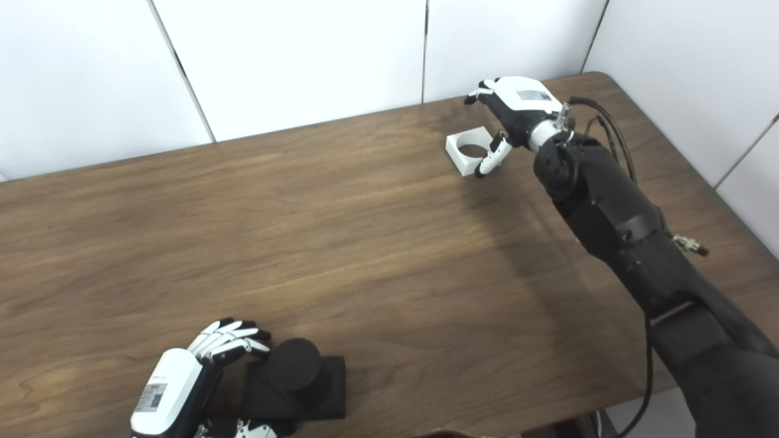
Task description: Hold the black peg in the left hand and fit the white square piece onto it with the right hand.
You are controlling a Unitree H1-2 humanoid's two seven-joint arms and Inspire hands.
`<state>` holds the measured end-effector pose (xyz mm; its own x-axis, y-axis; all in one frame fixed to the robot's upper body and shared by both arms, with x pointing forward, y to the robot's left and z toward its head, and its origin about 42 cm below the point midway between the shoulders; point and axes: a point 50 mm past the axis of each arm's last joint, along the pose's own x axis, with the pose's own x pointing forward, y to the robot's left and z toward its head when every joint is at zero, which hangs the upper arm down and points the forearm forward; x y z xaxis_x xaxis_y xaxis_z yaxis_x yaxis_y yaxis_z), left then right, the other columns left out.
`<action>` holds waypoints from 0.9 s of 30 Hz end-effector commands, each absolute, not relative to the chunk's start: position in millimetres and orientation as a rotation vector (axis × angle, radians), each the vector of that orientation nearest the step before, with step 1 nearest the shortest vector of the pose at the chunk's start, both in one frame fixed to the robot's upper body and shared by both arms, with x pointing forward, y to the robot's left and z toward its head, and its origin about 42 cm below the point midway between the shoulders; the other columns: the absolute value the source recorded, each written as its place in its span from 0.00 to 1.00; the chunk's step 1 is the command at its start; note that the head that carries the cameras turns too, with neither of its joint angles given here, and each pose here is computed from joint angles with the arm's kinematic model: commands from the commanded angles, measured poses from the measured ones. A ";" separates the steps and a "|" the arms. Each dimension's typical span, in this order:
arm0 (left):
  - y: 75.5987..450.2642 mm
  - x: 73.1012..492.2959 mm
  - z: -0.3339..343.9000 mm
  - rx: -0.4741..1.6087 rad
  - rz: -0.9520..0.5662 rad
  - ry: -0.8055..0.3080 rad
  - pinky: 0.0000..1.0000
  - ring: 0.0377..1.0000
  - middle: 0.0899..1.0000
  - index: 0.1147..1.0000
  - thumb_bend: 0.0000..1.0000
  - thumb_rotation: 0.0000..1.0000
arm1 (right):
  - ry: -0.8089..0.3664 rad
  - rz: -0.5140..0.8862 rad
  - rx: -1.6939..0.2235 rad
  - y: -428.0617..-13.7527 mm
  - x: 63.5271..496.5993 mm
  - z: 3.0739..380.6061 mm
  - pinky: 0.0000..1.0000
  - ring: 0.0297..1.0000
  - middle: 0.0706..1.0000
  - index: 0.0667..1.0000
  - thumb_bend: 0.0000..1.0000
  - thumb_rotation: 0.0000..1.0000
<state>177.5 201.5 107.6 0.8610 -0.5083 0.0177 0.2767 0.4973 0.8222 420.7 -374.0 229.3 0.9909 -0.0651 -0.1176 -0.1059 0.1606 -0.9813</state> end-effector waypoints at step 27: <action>204.1 166.9 100.2 0.967 -0.525 -0.193 0.89 0.82 0.73 0.42 0.52 0.04 | 0.105 0.067 -1.571 -366.0 453.7 258.1 0.92 0.97 0.90 0.70 0.86 0.13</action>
<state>176.4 200.3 109.4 0.8627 -0.5053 0.0182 0.2757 0.5001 0.8209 441.3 -363.3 220.2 0.9787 -0.0360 -0.2023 -0.2011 0.0345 -0.9790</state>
